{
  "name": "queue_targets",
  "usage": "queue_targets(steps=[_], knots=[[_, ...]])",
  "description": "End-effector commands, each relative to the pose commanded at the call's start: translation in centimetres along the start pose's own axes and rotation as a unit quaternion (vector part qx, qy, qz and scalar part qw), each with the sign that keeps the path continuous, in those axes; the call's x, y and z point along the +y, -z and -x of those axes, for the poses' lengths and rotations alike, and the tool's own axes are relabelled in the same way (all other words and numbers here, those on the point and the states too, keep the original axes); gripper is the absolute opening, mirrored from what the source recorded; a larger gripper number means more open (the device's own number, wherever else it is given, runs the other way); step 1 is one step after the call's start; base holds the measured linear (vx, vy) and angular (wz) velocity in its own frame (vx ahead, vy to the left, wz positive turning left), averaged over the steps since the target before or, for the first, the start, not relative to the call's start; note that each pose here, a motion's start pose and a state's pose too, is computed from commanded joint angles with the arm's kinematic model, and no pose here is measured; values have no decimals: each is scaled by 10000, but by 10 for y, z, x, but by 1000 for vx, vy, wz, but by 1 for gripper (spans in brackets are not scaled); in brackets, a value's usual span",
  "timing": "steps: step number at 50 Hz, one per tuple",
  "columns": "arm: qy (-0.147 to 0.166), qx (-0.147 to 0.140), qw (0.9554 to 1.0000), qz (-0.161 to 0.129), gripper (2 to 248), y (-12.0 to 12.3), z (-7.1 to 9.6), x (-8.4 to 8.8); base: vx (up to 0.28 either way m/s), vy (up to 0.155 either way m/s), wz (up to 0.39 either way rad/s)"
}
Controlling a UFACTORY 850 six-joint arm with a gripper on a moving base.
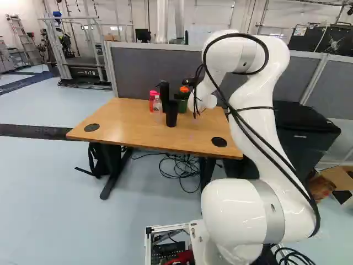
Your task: Pick up the green bottle from the table
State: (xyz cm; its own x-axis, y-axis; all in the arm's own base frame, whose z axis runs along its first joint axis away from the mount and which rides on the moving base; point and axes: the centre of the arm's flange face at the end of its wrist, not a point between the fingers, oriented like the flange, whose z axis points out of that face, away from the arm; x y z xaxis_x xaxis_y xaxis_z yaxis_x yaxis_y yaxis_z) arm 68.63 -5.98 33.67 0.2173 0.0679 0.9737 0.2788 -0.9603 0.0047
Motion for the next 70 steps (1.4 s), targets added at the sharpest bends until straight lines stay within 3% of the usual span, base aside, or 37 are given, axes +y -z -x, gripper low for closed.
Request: queue_targets(steps=[1, 5, 6, 10, 11, 15, 16, 38, 56, 70], knots=[[3, 4, 10000, -3, 207, -1, 0, 0, 0, 0, 0], [9, 14, 10000, -10, 207, -3, 0, 0, 0, 0, 0], [10, 16, 10000, -11, 169, -4, 0, 0, 0, 0, 0], [12, 19, 10000, -14, 169, -5, 0, 0, 0, 0, 0], [12, 19, 10000, -14, 130, -5, 0, 0, 0, 0, 0], [13, 20, 10000, -15, 130, -5, 0, 0, 0, 0, 0], [13, 20, 10000, -15, 118, -5, 0, 0, 0, 0, 0], [20, 44, 10000, 2, 118, 1, -7, 0, 0, 0, 0], [-89, 125, 9995, 264, 118, 33, -25, 12, 0, 0, 0], [-250, 216, 9982, 496, 118, 59, -41, 11, 0, 0, 0]])
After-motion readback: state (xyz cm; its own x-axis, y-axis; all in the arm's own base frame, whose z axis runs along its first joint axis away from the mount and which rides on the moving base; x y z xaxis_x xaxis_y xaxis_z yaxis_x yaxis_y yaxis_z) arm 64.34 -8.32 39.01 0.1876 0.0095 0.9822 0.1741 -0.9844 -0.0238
